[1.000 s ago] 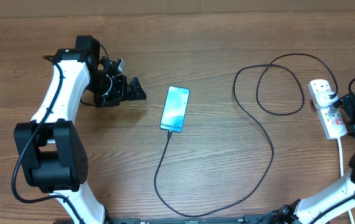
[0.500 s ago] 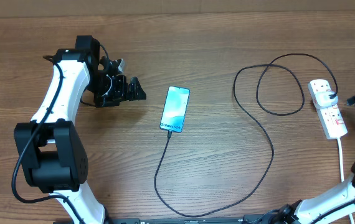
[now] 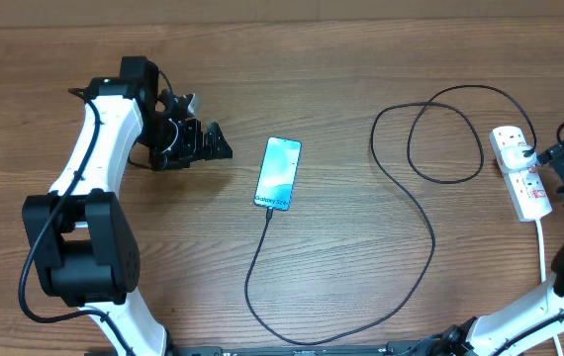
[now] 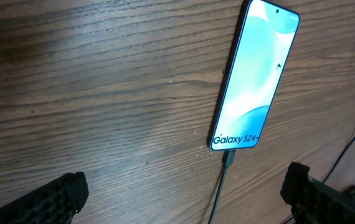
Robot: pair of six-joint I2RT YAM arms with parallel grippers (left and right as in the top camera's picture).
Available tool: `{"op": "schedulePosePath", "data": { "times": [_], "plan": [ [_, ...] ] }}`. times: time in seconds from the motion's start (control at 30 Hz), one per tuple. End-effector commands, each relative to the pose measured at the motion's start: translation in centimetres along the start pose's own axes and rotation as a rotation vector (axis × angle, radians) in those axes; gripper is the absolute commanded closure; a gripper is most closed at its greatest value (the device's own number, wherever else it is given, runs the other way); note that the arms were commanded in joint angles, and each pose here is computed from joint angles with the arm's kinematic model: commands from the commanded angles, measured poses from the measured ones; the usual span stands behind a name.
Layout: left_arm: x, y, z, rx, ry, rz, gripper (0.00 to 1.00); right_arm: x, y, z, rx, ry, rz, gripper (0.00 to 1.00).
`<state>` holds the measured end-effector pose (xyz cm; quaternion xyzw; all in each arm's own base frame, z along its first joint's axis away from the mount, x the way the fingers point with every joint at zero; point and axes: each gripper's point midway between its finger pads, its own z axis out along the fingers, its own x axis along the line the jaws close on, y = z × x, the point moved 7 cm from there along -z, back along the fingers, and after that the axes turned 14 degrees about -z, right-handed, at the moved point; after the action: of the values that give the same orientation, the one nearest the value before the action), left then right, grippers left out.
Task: Plug charger to phone and switch on socket
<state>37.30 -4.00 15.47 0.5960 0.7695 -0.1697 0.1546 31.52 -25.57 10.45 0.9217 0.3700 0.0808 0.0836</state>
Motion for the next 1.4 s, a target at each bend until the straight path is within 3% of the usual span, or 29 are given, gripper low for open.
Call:
{"op": "schedulePosePath", "data": {
  "times": [0.0,1.37],
  "plan": [
    [-0.4,-0.2,-0.7,-0.021,-0.003,0.010,0.00,0.3,-0.4,-0.3,0.000,-0.024,-0.022,0.00],
    [-0.4,-0.2,-0.7,-0.021,-0.003,0.010,0.01,0.0,-1.9,2.0,0.067,-0.033,-0.016,0.00]
  ]
}}
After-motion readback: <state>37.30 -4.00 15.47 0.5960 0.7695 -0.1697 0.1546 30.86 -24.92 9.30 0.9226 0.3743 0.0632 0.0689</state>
